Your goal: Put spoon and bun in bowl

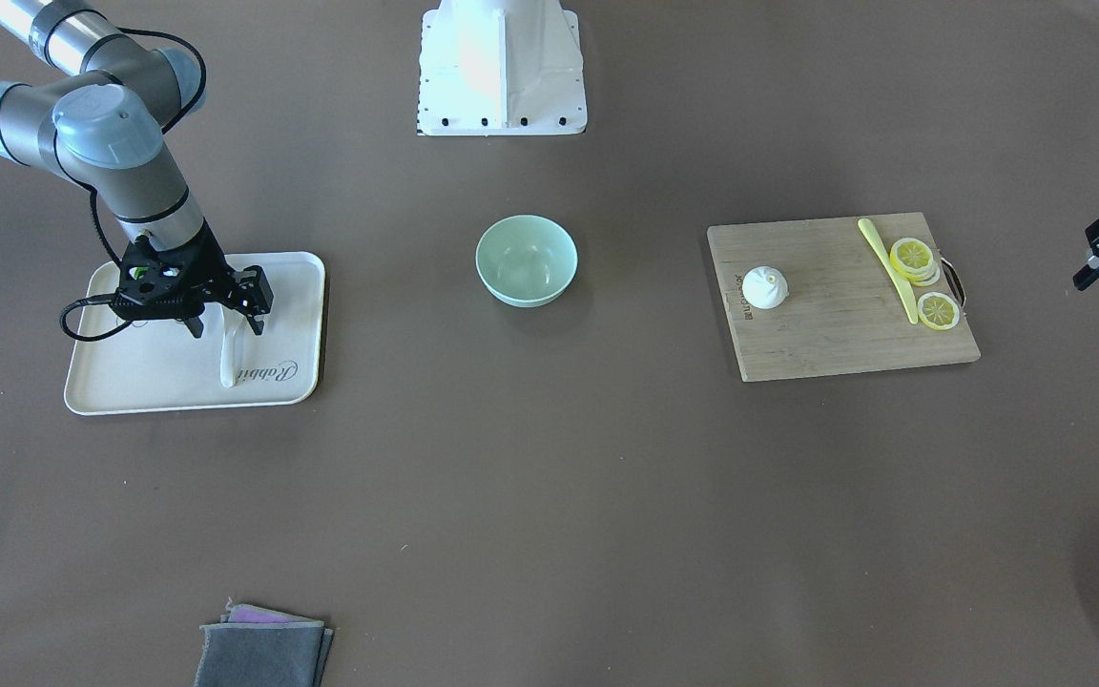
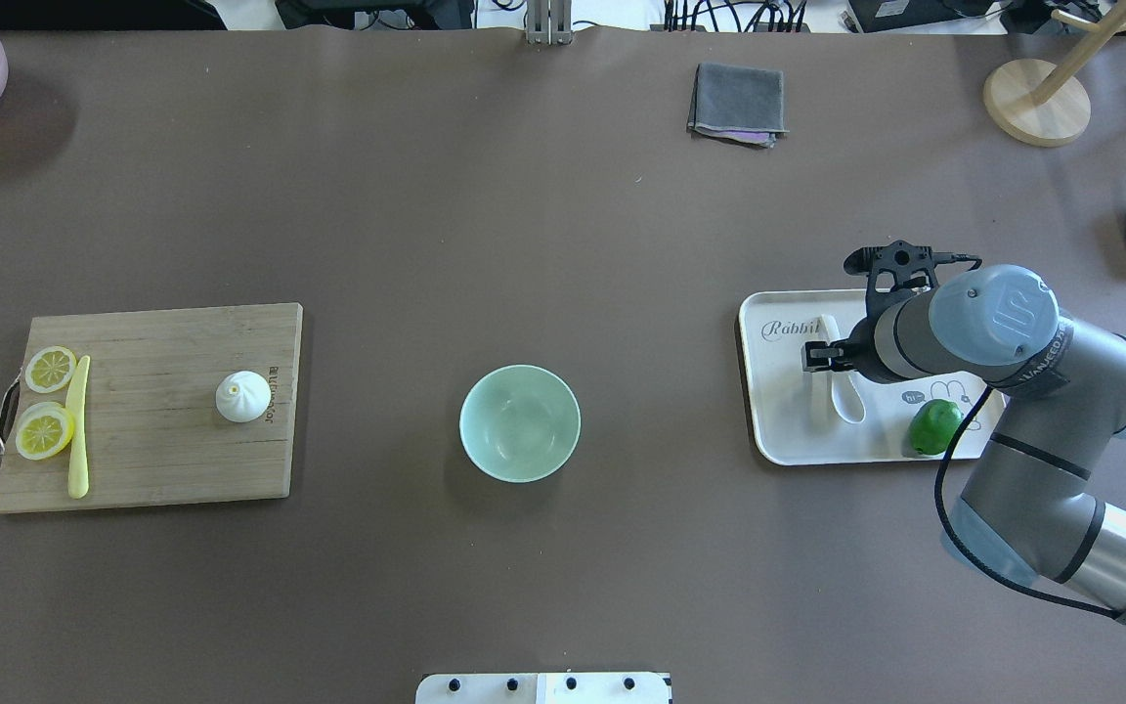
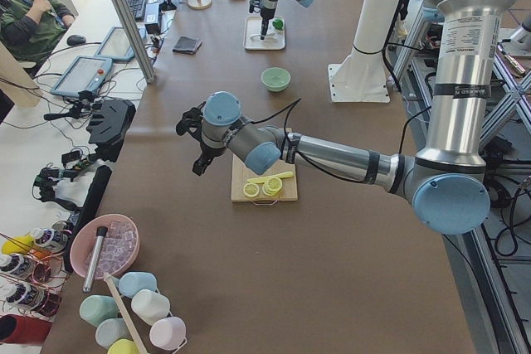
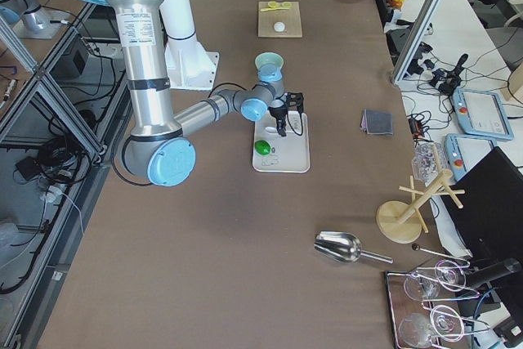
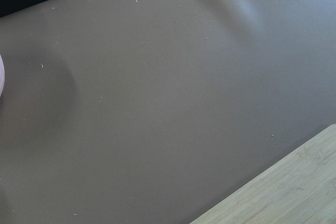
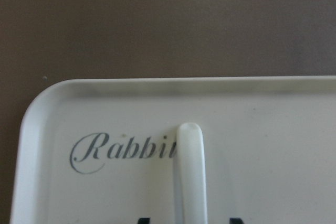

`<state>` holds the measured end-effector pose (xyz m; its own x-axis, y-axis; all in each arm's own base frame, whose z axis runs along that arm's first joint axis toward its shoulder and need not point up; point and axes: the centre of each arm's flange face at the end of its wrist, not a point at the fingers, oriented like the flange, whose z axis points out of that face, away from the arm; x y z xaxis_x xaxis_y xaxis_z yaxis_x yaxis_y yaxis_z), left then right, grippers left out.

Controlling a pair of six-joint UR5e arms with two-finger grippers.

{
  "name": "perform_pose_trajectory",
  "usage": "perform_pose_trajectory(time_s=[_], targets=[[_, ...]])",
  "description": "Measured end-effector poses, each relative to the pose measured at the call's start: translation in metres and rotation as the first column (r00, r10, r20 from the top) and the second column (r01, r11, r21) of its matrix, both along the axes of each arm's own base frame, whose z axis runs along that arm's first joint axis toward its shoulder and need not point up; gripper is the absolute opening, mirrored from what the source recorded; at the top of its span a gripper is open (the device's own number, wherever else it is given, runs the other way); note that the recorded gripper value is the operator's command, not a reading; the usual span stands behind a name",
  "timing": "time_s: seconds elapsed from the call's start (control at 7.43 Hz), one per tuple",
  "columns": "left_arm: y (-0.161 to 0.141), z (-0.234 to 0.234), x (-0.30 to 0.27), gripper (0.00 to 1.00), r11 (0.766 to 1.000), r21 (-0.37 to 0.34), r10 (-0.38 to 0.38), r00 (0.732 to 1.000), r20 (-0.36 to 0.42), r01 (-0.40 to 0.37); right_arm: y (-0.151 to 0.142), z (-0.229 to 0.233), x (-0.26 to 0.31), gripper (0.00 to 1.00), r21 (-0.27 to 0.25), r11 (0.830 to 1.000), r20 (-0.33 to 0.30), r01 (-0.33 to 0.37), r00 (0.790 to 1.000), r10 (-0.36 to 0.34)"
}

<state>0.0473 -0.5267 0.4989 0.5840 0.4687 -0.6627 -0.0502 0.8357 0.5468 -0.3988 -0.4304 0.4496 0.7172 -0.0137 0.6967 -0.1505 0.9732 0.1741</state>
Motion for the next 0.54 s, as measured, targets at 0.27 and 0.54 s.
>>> perform_pose_trajectory(time_s=[0.27,0.54], targets=[[0.0002,0.0009,0.0005,0.98,1.000,0.002,0.001,1.000,0.000,-0.001,-0.0007,0.0005,-0.0005,0.19,0.003,1.000,-0.004,-0.003,1.000,0.003],[-0.0001,0.0018,0.0012,0.98,1.000,0.002,0.002,1.000,0.000,-0.002,-0.0010,0.0005,-0.0006,0.00,0.002,1.000,-0.005,-0.005,1.000,0.005]])
